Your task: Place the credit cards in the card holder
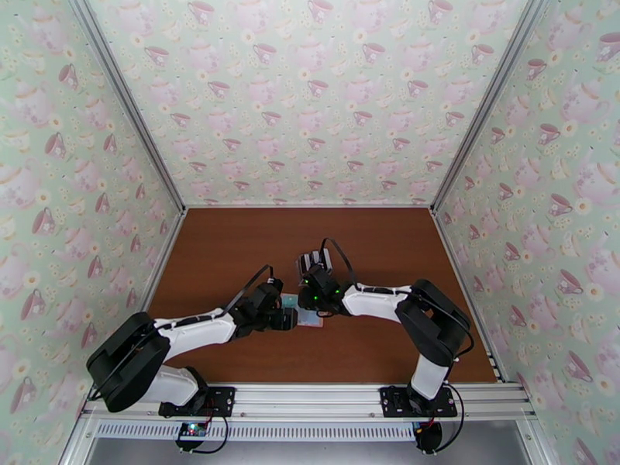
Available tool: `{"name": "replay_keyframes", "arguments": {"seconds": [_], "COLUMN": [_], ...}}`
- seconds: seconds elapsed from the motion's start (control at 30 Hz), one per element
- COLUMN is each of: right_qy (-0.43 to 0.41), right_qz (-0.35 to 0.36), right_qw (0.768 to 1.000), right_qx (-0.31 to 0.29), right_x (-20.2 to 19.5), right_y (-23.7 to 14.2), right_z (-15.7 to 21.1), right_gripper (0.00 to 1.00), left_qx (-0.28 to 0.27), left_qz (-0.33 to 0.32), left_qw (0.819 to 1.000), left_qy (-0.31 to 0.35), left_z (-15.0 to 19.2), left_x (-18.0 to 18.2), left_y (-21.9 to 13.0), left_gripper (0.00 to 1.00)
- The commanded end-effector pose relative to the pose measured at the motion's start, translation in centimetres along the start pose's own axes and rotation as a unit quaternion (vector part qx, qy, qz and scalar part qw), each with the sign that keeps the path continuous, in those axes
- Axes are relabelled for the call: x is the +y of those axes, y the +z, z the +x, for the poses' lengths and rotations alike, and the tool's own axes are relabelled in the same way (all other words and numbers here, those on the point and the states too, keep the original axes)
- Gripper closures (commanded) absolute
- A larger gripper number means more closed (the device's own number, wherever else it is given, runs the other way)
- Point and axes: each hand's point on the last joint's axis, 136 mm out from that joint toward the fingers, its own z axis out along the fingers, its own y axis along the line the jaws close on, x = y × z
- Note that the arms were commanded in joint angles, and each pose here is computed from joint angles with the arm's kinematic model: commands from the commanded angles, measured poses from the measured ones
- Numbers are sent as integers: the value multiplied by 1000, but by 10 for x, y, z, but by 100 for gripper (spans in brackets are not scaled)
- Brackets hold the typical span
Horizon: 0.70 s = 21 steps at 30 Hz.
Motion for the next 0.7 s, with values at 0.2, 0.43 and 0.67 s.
{"name": "replay_keyframes", "arguments": {"seconds": [0.2, 0.43, 0.67], "right_qy": [-26, -29, -25], "right_qz": [46, 47, 50], "right_qw": [998, 998, 998], "right_qx": [-22, -19, -7], "right_x": [-8, -6, -10], "right_y": [-29, -25, -10], "right_z": [-12, -13, -8], "right_gripper": [64, 63, 63], "left_qx": [-8, -4, -3], "left_qz": [8, 5, 5], "left_qw": [1000, 1000, 1000], "left_qy": [5, 4, 2], "left_z": [0, 1, 2], "left_x": [-3, -2, -1], "left_y": [-7, -4, -4], "left_gripper": [20, 19, 19]}}
